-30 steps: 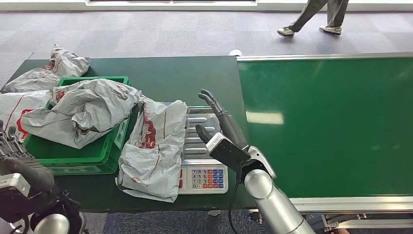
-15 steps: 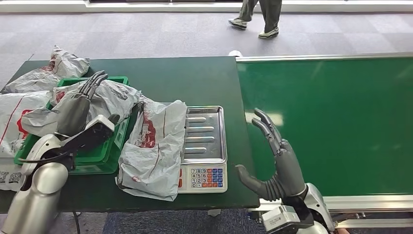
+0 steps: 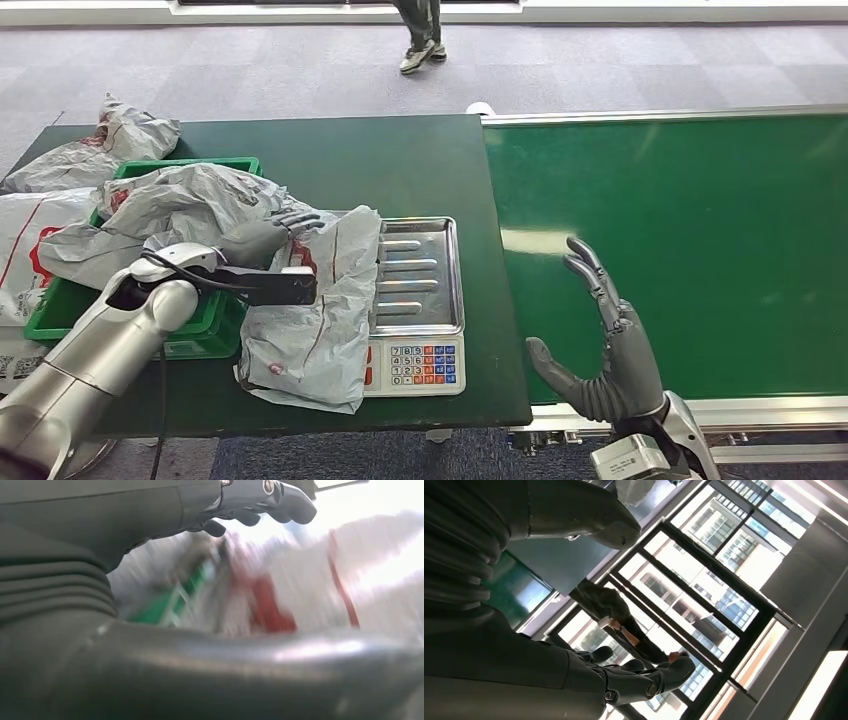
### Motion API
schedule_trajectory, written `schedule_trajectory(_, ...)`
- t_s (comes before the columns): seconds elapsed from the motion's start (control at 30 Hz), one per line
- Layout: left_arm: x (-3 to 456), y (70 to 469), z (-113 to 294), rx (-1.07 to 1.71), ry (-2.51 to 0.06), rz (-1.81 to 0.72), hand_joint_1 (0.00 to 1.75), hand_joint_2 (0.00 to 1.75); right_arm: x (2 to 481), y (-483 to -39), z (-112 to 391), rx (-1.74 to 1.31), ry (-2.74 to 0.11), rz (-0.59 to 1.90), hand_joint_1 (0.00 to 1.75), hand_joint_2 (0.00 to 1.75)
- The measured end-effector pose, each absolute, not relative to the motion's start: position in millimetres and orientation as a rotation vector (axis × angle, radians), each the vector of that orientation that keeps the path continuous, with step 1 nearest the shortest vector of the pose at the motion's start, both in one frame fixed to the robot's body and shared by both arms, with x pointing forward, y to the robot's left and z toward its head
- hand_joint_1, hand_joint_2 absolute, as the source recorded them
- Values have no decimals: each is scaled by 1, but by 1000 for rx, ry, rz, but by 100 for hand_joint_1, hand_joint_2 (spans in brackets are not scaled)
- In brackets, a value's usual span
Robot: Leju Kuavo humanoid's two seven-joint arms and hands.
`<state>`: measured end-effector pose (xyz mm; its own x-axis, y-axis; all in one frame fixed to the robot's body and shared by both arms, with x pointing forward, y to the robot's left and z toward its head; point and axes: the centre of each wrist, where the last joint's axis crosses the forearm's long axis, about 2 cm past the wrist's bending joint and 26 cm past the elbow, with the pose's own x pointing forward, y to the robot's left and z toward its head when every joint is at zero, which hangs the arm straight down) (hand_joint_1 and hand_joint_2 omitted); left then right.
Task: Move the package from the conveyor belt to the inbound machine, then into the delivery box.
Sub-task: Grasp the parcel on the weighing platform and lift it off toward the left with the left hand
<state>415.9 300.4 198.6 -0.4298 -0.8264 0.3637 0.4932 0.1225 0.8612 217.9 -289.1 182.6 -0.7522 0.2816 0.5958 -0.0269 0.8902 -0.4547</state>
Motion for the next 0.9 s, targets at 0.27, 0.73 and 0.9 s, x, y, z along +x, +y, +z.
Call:
schedule_trajectory(0.27,410,283,161,217,-1159,-1657,0,175,227,-292,187,-159,-2378,574,0,175)
schedule_trajectory(0.73,411,279,152,195,-1131,-1690,168,175,240,-287,189,-132,-2388,596,0,175)
schedule_trajectory(0.9,406,277,145,189,-1163,-1683,175,175,242,-286,190,-133,-2380,596,0,175)
